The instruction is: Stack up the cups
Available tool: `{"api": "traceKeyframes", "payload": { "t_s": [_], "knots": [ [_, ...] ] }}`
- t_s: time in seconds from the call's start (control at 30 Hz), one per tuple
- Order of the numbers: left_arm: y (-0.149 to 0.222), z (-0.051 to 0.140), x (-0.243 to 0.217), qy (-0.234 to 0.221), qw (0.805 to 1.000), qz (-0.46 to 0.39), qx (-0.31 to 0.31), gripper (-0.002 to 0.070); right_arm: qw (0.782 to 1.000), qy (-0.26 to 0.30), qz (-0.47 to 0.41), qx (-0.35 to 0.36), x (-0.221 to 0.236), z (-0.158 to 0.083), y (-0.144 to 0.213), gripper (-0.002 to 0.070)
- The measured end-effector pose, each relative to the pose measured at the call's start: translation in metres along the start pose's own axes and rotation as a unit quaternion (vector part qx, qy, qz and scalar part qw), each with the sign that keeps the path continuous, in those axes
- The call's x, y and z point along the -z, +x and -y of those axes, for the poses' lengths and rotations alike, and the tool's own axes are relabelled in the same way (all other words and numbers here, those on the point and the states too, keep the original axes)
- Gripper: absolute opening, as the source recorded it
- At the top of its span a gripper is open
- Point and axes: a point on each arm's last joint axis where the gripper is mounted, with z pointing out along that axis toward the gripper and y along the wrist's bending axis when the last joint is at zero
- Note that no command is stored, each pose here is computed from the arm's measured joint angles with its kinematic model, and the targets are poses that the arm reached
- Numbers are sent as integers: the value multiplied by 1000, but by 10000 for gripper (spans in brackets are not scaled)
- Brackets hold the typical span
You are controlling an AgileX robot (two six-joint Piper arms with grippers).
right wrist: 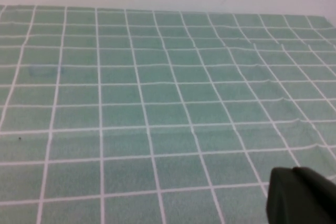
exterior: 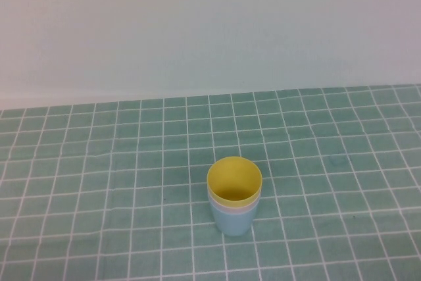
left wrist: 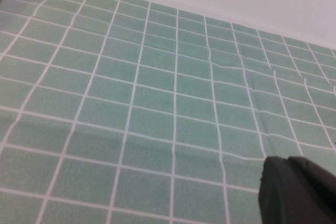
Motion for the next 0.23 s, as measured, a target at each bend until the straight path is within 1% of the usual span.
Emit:
{"api": "traceKeyframes", "payload": {
  "t_s": [0.23],
  "knots": [
    [0,0,0,0,1000,0,0,-1,999,-10,-2,39,0,-2,0,-1]
  ]
}}
